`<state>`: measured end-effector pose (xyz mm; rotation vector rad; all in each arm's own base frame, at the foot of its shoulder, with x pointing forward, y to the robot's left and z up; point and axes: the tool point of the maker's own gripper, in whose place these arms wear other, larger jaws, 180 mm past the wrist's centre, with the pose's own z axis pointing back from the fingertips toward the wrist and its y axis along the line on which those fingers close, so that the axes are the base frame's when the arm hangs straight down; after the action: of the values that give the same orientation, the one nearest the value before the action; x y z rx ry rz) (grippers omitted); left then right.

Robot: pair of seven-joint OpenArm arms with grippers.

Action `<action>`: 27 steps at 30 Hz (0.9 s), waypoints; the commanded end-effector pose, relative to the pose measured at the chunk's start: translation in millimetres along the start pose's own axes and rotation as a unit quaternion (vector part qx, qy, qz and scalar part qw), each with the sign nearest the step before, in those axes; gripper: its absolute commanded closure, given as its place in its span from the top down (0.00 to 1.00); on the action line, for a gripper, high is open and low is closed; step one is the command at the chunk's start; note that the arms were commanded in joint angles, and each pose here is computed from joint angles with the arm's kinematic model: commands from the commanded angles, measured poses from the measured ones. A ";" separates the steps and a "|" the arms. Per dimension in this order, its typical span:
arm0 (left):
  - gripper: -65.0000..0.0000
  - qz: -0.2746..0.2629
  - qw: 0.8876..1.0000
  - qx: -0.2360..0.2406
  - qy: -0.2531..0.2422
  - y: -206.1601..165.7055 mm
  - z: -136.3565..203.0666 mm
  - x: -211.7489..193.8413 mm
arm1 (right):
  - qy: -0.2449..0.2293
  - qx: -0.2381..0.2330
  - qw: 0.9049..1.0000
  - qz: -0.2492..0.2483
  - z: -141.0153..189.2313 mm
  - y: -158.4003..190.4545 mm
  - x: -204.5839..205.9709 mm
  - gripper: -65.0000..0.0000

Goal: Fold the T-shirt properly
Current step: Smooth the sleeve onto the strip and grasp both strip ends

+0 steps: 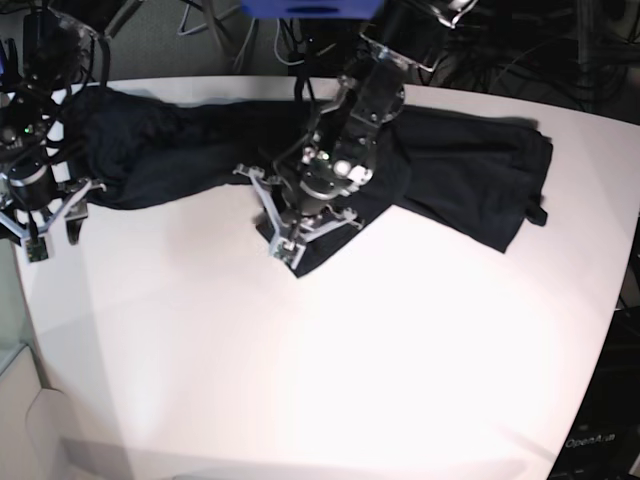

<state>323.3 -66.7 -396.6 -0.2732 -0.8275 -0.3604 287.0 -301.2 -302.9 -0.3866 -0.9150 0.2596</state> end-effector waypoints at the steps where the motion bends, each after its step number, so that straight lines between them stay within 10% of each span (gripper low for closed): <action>1: 0.00 0.008 0.998 0.014 -0.064 9.6 10.0 42.1 | -0.024 -0.009 1.000 0.002 2.1 -7.2 13.4 0.60; 16: 0.00 0.042 0.988 0.091 -0.114 75.2 88.3 52.7 | -0.025 -0.002 1.000 -0.004 1.4 0.9 13.8 0.60; 27: 0.00 0.148 0.972 0.161 -0.092 180.7 149.5 -14.2 | -0.025 -0.001 1.000 -0.004 1.5 1.6 13.2 0.60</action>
<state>281.8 156.5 -343.4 -0.1187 -0.9348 0.1032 287.6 -292.8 -307.4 -0.3626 -0.9178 0.2545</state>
